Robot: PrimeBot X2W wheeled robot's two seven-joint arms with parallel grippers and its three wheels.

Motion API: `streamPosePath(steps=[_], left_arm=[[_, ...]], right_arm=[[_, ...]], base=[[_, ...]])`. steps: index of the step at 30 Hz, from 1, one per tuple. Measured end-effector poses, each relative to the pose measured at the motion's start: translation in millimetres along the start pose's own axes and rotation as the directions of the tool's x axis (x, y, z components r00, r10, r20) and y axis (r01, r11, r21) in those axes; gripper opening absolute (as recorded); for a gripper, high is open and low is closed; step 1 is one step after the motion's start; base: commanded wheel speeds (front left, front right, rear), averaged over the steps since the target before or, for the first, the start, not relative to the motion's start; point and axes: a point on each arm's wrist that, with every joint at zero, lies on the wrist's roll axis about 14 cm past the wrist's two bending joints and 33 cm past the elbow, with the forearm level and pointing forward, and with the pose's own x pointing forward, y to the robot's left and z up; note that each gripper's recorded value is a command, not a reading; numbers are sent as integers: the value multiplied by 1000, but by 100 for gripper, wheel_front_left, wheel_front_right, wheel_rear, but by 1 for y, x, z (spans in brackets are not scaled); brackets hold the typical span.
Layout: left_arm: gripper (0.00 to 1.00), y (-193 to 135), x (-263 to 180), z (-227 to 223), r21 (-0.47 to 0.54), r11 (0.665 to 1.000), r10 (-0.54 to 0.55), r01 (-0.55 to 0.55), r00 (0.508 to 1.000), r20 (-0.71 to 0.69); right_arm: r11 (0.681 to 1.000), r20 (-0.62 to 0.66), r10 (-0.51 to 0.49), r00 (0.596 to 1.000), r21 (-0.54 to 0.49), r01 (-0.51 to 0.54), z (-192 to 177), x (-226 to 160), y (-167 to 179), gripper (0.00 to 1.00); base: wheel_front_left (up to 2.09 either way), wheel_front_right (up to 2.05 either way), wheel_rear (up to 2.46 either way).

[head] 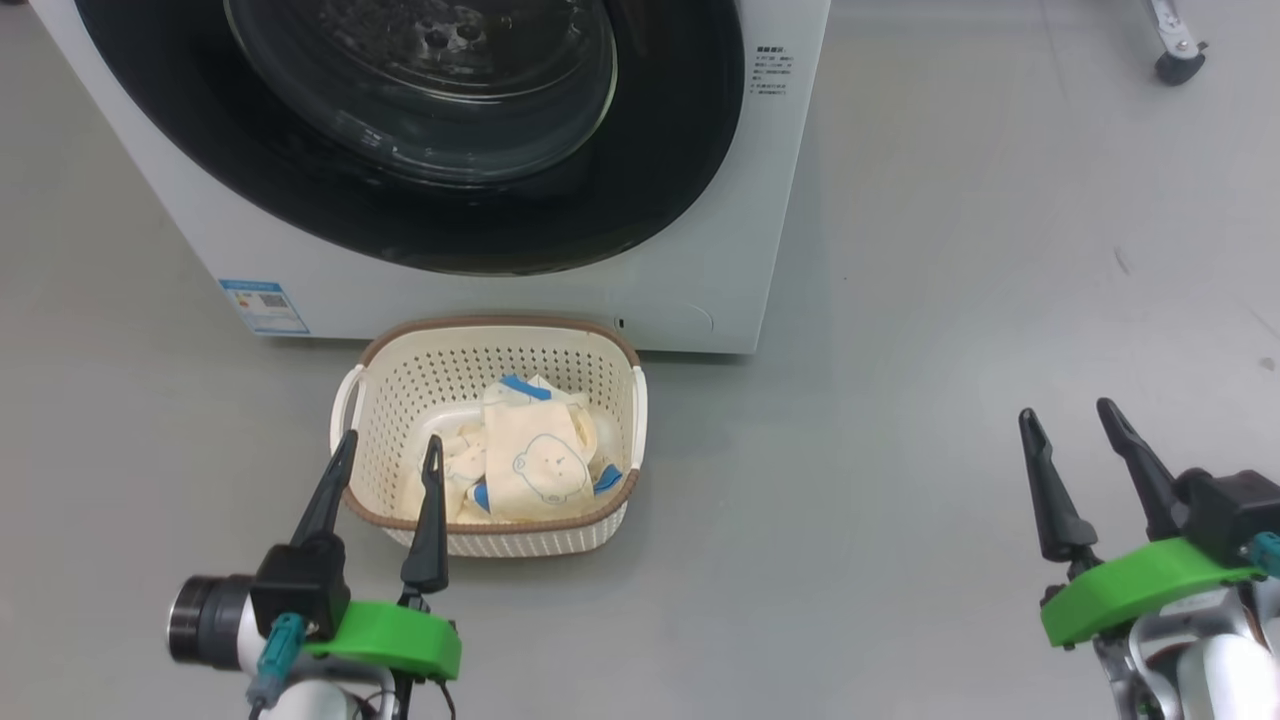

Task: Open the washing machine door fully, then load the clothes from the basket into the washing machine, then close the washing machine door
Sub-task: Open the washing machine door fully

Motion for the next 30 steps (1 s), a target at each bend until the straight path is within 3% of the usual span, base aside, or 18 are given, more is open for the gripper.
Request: streamPosePath(steps=[3, 4, 5, 6, 7, 8, 9, 14, 17, 21, 24, 26, 30], left_arm=[[100, 0, 4, -2, -2, 1000, -1, 1, 1000, -3], [100, 1, 5, -2, -2, 1000, -2, 2, 1000, -2], [100, 1, 7, -2, -2, 1000, -2, 2, 1000, -1], [100, 1, 8, -2, -3, 1000, -3, 3, 1000, 0], [100, 1, 10, -2, -3, 1000, -3, 3, 1000, 2], [100, 1, 11, -2, -4, 1000, -3, 3, 1000, 2], [100, 2, 12, -2, -4, 1000, -3, 3, 1000, 2], [100, 2, 15, -6, 1, 1000, 1, -1, 1000, -7], [100, 3, 19, -7, -1, 1000, 0, 0, 1000, -5], [100, 4, 24, -8, -3, 1000, -2, 2, 1000, -2], [100, 3, 28, -9, -1, 1000, -5, 5, 1000, -1], [100, 2, 30, -9, 1, 1000, -8, 8, 1000, 0], [100, 3, 34, -10, 0, 1000, -6, 6, 1000, 0]], right_arm=[[999, 0, -19, 1000, 40, 19, -1, 5, -5, 96], [998, 0, -25, 1000, 57, 25, -2, 8, -7, 78], [997, 3, -30, 1000, 66, 30, -1, 10, -8, 78], [997, 11, -35, 999, 71, 35, 0, 12, -10, 49], [995, 14, -40, 999, 87, 39, 1, 15, -11, 34], [994, 16, -45, 999, 105, 43, 1, 18, -11, 8], [992, 18, -47, 999, 117, 44, 1, 20, -12, 0], [974, 17, -69, 997, 219, 64, -1, 29, -16, 0], [938, 19, -89, 996, 338, 78, -2, 39, -17, 0], [825, 35, -127, 991, 558, 87, 2, 60, -21, 0], [697, 49, -146, 988, 714, 68, 9, 78, -19, 0], [567, 46, -144, 988, 822, 44, 13, 91, -15, 0], [330, 26, -91, 995, 944, 5, 15, 113, 0, 0]], base=[[0, 0, 0], [0, 0, 0], [0, 0, 0], [0, 0, 0], [0, 0, 0], [0, 0, 0], [0, 0, 0], [0, 0, 0], [0, 0, 0], [0, 0, 0], [0, 0, 0], [0, 0, 0], [0, 0, 0]])
